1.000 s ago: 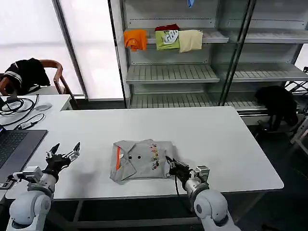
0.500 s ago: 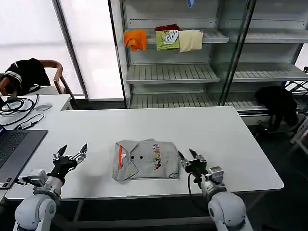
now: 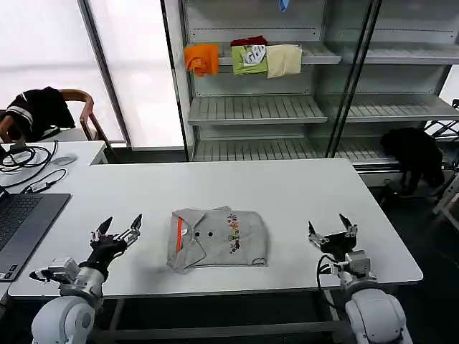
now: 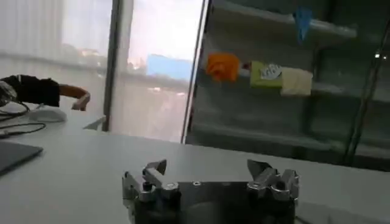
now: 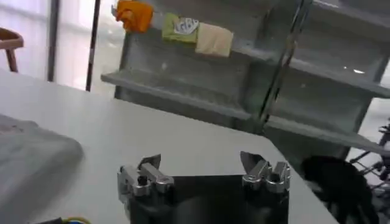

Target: Fold and organize the clothes.

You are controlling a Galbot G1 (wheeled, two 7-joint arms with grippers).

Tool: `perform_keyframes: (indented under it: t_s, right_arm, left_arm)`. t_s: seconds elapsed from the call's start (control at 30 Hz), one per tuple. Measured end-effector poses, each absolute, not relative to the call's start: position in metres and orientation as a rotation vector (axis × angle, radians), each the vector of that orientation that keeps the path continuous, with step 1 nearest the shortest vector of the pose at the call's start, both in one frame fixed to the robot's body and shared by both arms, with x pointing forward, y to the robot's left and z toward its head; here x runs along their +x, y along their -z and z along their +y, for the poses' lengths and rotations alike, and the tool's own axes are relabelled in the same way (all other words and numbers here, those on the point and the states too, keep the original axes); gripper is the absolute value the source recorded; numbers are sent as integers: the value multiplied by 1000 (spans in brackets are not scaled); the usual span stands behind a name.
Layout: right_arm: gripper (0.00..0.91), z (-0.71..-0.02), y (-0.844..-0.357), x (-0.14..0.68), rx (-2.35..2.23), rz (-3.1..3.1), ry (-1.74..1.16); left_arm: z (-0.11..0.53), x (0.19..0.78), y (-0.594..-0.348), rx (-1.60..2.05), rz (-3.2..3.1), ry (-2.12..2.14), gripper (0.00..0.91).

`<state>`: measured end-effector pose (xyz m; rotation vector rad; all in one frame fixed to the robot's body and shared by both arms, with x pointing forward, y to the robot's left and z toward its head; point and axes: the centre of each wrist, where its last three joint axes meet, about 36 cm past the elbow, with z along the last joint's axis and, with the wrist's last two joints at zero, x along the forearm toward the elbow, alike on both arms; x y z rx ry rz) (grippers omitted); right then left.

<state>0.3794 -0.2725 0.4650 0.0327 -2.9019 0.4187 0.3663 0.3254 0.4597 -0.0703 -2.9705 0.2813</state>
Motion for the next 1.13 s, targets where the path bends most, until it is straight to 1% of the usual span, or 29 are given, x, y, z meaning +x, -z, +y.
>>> perform_keyframes:
  t_s: [0.33, 0.77, 1.13]
  right_arm:
    - [907, -286, -480, 369, 7, -2894, -434]
    - [907, -282, -492, 368, -2, -2901, -394]
    - [907, -279, -492, 375, -15, -2907, -343]
  left_arm:
    - [316, 351, -474, -78, -2987, -327, 907]
    - [314, 341, -477, -75, -2982, -351, 907]
    - [316, 342, -473, -57, -2982, -380, 907]
